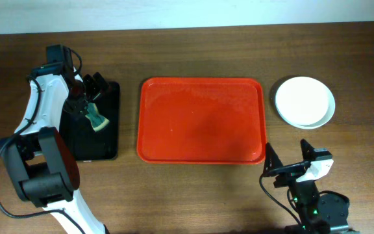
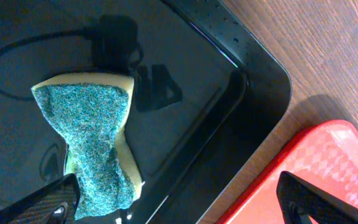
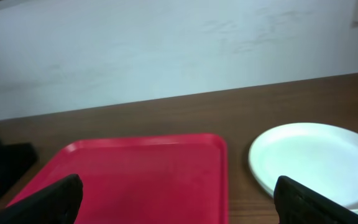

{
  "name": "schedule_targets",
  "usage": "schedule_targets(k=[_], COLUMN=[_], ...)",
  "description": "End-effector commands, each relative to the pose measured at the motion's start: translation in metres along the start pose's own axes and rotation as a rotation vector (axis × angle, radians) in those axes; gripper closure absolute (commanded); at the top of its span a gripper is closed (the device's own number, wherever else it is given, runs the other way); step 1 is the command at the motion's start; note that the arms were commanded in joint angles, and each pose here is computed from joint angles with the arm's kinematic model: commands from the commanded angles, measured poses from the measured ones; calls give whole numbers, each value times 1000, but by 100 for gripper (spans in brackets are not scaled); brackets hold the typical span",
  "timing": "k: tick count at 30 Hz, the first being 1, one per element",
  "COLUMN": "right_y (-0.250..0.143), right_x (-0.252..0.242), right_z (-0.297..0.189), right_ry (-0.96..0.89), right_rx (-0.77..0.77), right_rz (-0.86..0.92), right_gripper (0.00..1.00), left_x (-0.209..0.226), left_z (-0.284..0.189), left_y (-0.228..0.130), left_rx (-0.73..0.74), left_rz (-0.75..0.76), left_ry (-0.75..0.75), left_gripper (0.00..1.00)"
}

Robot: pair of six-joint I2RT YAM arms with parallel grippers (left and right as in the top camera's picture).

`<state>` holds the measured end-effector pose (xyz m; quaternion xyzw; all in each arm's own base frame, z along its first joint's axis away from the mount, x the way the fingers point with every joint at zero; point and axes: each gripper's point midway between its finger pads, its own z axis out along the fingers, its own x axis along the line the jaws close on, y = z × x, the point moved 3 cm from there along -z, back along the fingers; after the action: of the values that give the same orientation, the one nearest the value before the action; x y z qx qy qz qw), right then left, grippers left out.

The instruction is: Clean dirty plates on tray and stack at the side

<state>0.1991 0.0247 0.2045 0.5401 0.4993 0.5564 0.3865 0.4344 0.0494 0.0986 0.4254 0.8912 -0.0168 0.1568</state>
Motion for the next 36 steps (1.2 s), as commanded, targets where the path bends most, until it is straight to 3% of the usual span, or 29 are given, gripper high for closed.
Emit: schedule_targets(k=[1,11,17,36], right_y=[-3,-32,-43,-43], right_x=[-10,-14,-17,-17], right_z=[1,19,19,19], right_ry=[-64,-35,-51,-52], right_rx=[-14,-62,-10,-10], right_rz=[-4,-9,-113,-157], right_gripper=[2,1,2,1], left_x=[-6,-6,-6,-6], left_z=[-15,-15,-15,-15], left_y=[7,7,7,7], left_rx=[-39,-39,-39,-39], left_rz=[7,7,7,7], left_ry=[-25,-25,-25,-25], left_gripper=[1,1,1,1])
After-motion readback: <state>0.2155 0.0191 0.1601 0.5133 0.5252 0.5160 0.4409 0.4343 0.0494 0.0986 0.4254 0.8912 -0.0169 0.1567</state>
